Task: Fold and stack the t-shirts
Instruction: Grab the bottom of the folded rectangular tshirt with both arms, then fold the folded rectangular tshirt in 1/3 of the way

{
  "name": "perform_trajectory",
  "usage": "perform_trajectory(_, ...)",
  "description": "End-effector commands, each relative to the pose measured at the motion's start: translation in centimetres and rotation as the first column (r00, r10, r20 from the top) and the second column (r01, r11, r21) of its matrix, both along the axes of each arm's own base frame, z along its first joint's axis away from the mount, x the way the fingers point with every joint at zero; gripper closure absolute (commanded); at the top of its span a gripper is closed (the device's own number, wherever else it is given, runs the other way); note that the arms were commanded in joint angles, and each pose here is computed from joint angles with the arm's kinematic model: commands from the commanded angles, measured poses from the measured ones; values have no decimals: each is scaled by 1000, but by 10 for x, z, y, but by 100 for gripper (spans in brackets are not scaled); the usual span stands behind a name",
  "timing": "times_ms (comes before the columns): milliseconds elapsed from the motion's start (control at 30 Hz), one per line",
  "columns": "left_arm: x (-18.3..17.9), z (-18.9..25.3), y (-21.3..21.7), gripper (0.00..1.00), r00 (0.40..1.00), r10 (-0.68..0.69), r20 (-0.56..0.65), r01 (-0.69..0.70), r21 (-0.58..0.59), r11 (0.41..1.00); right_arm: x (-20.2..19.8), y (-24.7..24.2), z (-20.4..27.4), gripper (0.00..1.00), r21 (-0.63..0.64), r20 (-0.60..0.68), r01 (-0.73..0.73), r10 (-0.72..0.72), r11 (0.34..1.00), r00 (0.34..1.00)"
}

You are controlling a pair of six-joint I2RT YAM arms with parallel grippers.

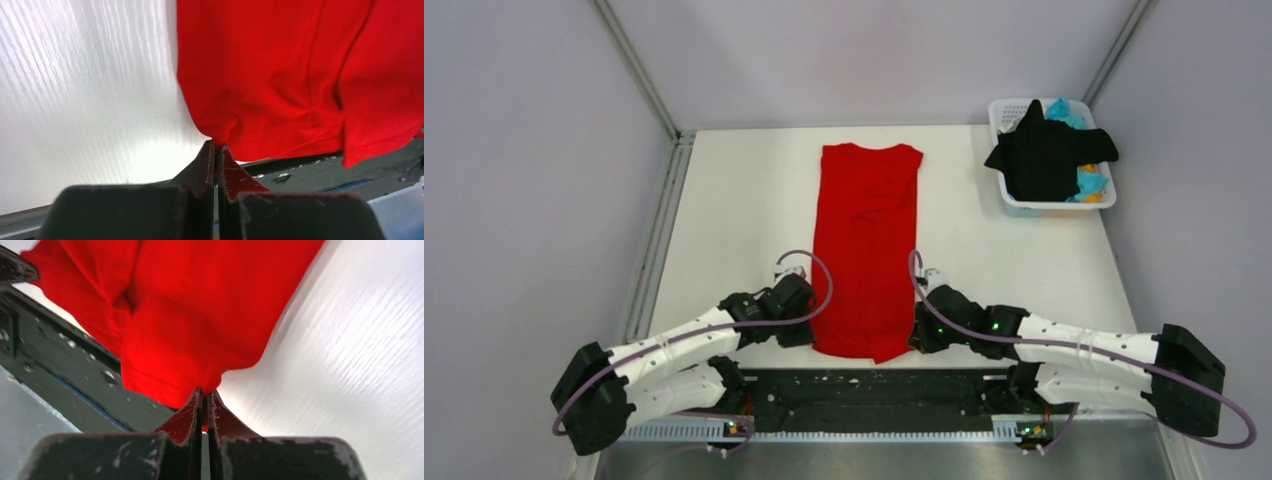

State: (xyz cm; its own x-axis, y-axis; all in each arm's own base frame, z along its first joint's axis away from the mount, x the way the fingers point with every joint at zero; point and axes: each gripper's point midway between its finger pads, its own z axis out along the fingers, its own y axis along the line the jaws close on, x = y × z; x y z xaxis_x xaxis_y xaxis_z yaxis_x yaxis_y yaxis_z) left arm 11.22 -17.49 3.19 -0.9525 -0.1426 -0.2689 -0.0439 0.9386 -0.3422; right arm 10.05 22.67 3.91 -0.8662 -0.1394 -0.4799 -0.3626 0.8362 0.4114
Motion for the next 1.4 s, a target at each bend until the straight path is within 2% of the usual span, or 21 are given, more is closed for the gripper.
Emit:
perform_trajectory(0,38,36,-17,100,987,59,153,-52,-47,998,36,19,49,100,73,175,52,-65,996,982)
perform_trajectory(167,76,66,-23,100,952,116,283,-110,-36,993,67,18,77,100,77,296,147,-163,986,941)
perform_trajectory(367,118,98,-30,100,921,139,363,-135,-35,990,104,19,100,100,73,372,216,-228,974,900)
perform_trajectory(633,190,102,-29,100,912,200,359,-183,-80,980,161,13,106,100,101,400,270,-287,958,870)
perform_trajectory(800,228,119,-30,100,886,199,419,-191,-61,980,196,3,104,100,87,413,305,-313,948,855)
perform_trajectory(1367,312,105,-24,100,900,188,393,-200,-13,980,285,-5,97,100,87,418,364,-365,927,832)
